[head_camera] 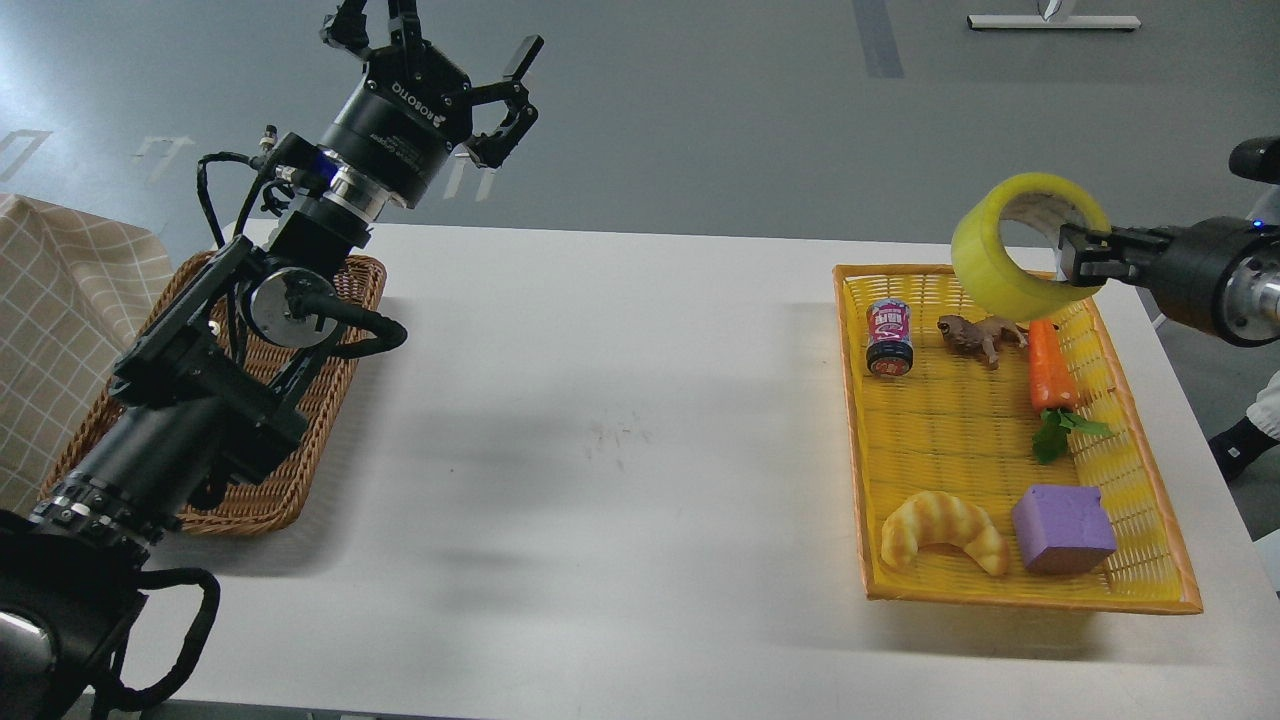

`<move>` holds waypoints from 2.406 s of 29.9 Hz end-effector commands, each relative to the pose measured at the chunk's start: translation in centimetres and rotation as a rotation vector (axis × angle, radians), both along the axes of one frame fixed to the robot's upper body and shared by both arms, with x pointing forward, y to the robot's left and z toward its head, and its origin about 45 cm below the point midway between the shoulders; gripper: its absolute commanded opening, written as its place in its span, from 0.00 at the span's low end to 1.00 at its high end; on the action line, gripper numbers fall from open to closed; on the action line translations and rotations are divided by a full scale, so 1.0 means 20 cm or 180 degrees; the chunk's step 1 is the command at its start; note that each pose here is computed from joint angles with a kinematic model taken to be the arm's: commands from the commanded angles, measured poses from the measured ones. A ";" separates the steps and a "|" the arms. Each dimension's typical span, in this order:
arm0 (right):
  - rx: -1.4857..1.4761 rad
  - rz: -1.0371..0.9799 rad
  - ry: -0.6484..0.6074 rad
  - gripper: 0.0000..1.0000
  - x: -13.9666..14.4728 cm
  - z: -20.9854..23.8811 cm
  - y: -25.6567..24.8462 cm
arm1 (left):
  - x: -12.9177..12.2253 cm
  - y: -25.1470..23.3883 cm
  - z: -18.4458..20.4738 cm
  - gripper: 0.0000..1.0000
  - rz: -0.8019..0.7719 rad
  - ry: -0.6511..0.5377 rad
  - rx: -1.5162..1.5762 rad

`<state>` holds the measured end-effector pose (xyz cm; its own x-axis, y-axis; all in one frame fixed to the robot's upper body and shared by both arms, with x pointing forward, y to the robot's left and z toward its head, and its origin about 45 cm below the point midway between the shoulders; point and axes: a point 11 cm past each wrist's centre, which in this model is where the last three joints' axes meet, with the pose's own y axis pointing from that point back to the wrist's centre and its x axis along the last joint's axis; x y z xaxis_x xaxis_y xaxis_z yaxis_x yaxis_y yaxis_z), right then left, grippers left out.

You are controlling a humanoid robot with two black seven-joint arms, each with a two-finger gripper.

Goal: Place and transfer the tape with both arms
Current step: 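Lift the tape roll out of the tray with the right gripper, then lower the tape roll onto the table center and release it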

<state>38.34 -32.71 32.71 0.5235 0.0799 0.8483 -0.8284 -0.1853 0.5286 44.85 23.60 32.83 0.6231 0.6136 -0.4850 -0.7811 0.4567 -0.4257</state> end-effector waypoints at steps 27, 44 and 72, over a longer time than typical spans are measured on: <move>0.0262 0.1070 0.0580 0.00 0.16 -0.42 1.19 | 0.00 0.00 0.01 0.98 -0.0001 -0.0007 0.0010; 0.0145 0.1199 0.0941 0.00 0.06 -0.68 1.45 | 0.00 0.00 0.01 0.98 -0.0006 -0.0019 0.0012; -0.0087 0.1087 0.1064 0.00 0.06 -0.81 1.37 | 0.00 0.00 0.02 0.98 -0.0004 -0.0030 -0.0002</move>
<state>39.48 -5.37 16.60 0.7065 0.3140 0.6343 -0.5074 -0.4001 0.7632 44.84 23.66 33.21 0.6281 0.6135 -0.4786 -0.7767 0.4574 -0.4330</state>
